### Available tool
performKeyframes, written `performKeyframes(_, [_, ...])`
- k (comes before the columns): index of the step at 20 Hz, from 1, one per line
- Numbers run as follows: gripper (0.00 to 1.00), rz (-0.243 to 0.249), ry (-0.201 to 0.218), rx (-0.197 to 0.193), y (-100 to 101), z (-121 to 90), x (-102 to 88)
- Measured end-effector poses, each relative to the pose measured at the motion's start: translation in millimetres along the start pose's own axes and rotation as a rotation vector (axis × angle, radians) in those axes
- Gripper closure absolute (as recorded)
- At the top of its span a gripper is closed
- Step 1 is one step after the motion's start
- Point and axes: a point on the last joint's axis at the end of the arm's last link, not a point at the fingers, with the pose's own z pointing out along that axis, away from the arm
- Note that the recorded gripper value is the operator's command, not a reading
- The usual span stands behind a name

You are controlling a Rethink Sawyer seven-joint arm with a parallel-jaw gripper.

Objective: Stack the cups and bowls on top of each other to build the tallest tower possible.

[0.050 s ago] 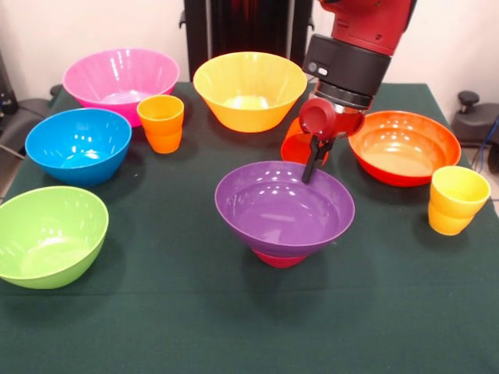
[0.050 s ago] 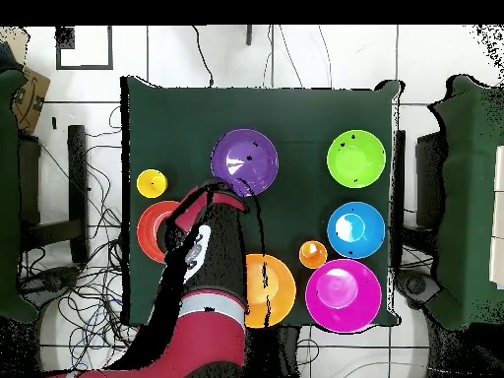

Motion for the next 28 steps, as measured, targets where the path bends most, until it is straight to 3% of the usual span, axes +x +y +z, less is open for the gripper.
performKeyframes(3, [1.00,0.000,0.003,0.000,0,0,0.4])
performKeyframes(4, [0.00,0.000,0.005,-0.001,1,0,0.9])
performKeyframes(10, [0.00,-0.003,0.031,-0.009,5,4,5.6])
performKeyframes(16, [0.00,-0.006,0.092,-0.020,9,5,12.5])
performKeyframes(28, [0.00,-0.013,0.089,-0.024,12,5,10.1])
